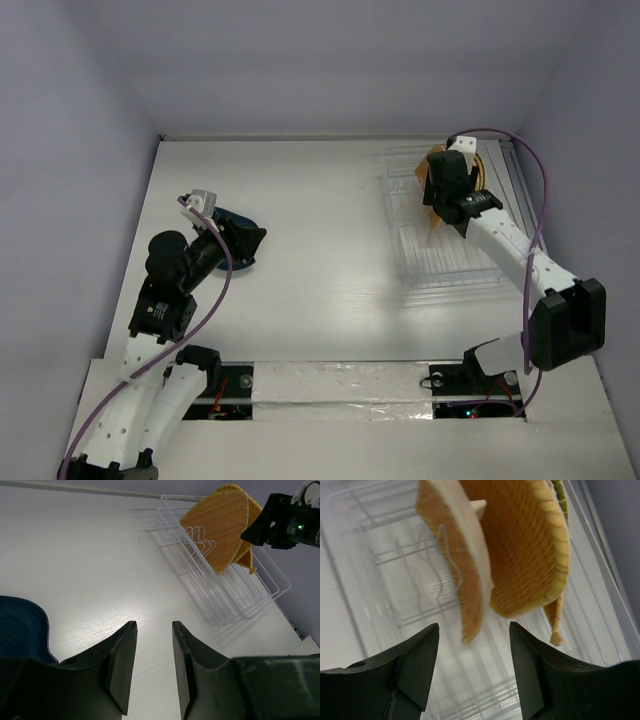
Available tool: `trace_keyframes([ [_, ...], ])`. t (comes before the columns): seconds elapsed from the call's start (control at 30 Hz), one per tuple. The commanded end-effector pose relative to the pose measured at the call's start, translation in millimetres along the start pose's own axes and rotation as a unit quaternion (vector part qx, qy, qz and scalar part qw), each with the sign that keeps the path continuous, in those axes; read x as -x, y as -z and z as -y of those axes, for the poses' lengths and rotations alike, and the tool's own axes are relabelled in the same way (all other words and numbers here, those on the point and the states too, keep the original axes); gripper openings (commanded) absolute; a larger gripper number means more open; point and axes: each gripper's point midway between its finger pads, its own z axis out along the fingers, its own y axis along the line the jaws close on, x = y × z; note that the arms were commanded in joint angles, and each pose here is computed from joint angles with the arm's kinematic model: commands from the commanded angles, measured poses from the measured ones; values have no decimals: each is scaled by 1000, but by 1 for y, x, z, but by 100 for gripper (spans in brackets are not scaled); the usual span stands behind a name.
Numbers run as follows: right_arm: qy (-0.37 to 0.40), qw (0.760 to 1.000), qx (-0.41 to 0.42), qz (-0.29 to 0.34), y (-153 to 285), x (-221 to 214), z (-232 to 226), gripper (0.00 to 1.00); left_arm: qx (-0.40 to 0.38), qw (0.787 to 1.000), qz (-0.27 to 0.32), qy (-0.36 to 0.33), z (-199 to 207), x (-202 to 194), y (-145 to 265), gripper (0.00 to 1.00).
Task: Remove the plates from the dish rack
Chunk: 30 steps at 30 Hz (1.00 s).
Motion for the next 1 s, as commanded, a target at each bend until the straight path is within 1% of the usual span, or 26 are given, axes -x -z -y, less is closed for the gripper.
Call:
trace_keyframes([
  [0.0, 14, 1000, -12, 8, -6, 25, 9, 62, -17, 999, 24, -13, 8, 14, 0, 32],
  [0.07, 24, 999, -21, -1, -20, 23, 6, 61, -18, 999, 24, -13, 8, 14, 0, 32],
  [0.1, 27, 999, -20, 3, -22, 30, 3, 60, -18, 999, 24, -12, 8, 14, 0, 32],
  [0.17, 38, 999, -29, -6, -39, 27, -1, 57, -19, 999, 24, -12, 9, 15, 0, 33],
  [0.2, 37, 999, -27, 0, -42, 39, -5, 56, -21, 999, 25, -13, 9, 15, 0, 33],
  [0.23, 52, 998, -34, -18, -53, 29, -9, 55, -21, 999, 25, -12, 10, 15, 0, 33],
  [0.3, 58, 997, -52, -20, -60, 30, -8, 52, -24, 999, 28, -14, 11, 16, 2, 34],
  [0.37, 63, 995, -70, -15, -64, 32, -4, 52, -22, 999, 29, -15, 11, 17, 3, 34],
  [0.43, 67, 995, -74, -16, -66, 29, -3, 51, -23, 999, 28, -14, 11, 16, 2, 35],
  [0.53, 71, 994, -78, -18, -68, 25, -3, 51, -30, 999, 25, -15, 13, 15, 2, 39],
  [0.6, 77, 993, -85, -20, -72, 22, -2, 50, -29, 999, 26, -15, 13, 16, 2, 44],
  [0.67, 78, 993, -89, -19, -75, 23, -3, 44, -29, 999, 26, -15, 13, 15, 2, 46],
  [0.7, 79, 993, -91, -19, -76, 23, -2, 35, -29, 999, 26, -15, 13, 15, 2, 47],
  [0.73, 78, 993, -91, -19, -76, 23, -3, 31, -28, 999, 26, -15, 13, 15, 2, 47],
  [0.77, 77, 993, -92, -18, -76, 24, -3, 29, -26, 999, 27, -15, 12, 16, 2, 47],
  [0.83, 72, 993, -98, -8, -72, 30, 1, 28, -27, 999, 26, -15, 12, 16, 2, 47],
  [0.87, 72, 992, -99, -3, -69, 34, 3, 19, -28, 999, 26, -15, 13, 15, 2, 47],
  [0.97, 61, 994, -94, 15, -57, 51, 7, 13, -29, 999, 26, -15, 13, 15, 2, 48],
])
